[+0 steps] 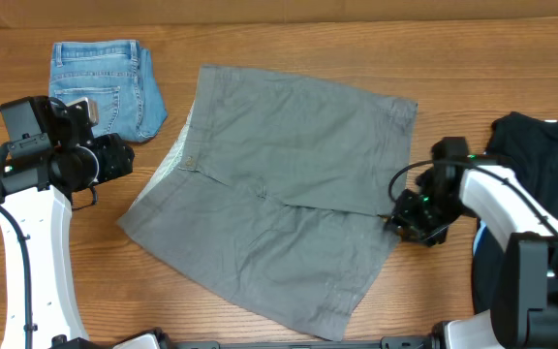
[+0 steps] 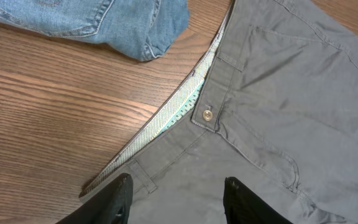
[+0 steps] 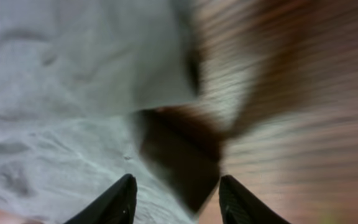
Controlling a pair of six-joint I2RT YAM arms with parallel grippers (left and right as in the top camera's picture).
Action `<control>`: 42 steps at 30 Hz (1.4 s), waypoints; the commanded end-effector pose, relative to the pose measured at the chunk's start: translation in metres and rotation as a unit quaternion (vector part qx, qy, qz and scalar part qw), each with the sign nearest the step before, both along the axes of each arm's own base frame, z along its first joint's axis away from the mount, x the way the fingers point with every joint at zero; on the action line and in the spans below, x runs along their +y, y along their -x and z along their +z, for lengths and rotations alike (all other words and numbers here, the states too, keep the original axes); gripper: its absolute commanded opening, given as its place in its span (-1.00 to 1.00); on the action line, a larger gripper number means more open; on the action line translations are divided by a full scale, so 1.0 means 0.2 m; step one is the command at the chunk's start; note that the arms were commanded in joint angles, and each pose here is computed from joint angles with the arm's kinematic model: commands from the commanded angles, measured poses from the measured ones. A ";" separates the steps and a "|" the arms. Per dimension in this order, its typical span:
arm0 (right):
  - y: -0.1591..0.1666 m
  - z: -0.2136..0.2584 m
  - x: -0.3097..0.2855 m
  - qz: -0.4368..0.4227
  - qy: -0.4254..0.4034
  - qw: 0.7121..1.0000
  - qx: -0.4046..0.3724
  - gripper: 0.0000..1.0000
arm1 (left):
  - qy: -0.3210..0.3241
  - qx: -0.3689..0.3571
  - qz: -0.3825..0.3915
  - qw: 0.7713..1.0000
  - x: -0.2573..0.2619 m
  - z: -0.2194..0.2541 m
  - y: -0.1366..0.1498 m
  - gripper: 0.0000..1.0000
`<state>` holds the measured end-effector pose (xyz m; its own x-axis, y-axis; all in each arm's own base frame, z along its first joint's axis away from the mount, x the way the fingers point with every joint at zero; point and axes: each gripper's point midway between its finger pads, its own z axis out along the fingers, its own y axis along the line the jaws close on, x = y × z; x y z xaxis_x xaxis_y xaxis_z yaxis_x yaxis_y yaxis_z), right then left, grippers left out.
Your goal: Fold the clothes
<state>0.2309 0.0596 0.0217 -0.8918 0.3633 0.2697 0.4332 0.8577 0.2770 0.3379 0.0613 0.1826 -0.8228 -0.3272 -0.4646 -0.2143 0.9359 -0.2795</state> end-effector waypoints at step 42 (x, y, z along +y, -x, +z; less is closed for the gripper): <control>-0.54 0.23 -0.19 -0.084 0.013 0.981 -0.177 -0.67 | -0.012 0.015 -0.225 0.974 -0.56 -0.37 -0.25 -0.92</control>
<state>0.3365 0.0160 0.0603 -0.8388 0.5426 -0.0440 0.4888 0.7863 0.3778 0.3771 -0.0215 0.1252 -0.9006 -0.0377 -0.4329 0.0820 0.9636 -0.2544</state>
